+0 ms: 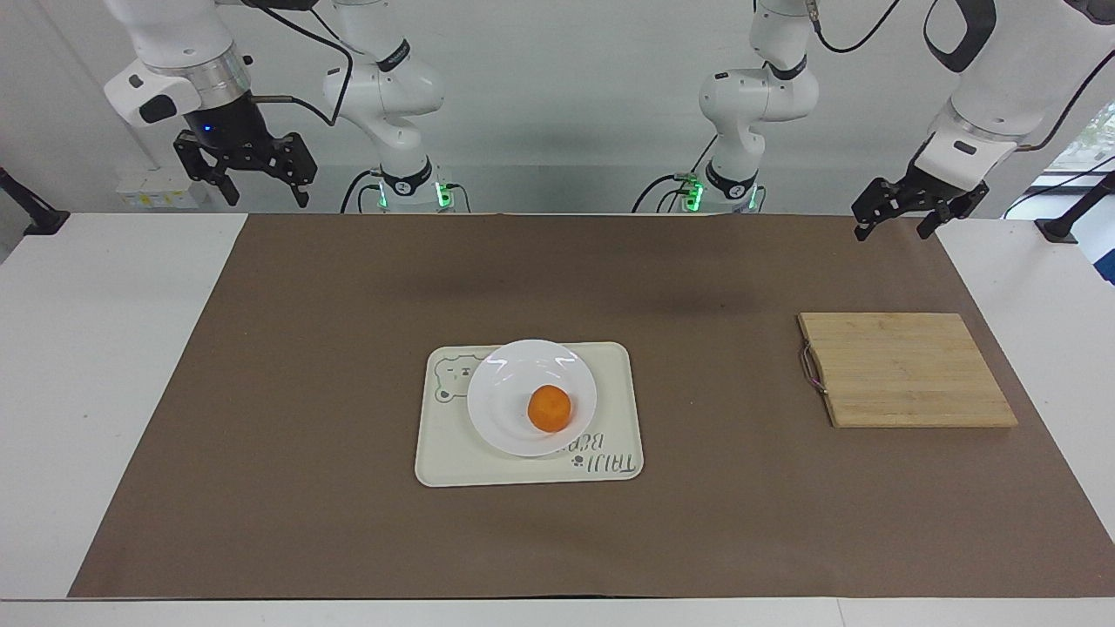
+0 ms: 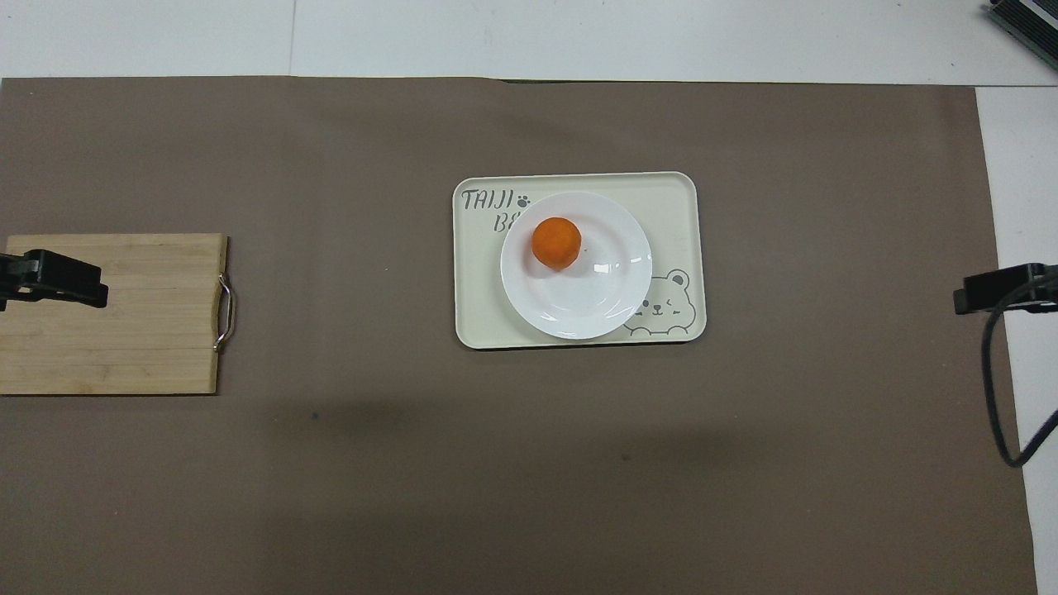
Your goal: Place orange and plate with both arms
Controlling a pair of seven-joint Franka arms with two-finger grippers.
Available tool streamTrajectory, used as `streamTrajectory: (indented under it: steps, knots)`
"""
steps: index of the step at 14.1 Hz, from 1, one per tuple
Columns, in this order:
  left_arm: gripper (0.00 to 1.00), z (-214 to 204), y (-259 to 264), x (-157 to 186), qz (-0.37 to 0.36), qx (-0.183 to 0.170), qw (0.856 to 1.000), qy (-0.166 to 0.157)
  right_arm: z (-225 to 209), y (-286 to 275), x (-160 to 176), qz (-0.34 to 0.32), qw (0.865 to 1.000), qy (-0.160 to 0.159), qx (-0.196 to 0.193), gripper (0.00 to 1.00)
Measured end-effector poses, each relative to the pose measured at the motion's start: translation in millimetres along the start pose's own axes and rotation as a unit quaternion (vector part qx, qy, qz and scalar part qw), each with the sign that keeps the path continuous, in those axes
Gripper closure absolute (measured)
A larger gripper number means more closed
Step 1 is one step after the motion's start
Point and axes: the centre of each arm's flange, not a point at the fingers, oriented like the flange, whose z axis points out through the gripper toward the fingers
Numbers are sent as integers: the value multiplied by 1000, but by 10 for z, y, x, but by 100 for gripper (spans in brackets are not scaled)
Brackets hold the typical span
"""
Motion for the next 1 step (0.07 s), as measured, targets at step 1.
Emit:
streamTrajectory:
  steps: [1]
  knots:
    - [0, 0, 0, 0, 0, 0, 1000, 0, 0, -1, 0, 0, 1000, 0, 0, 0]
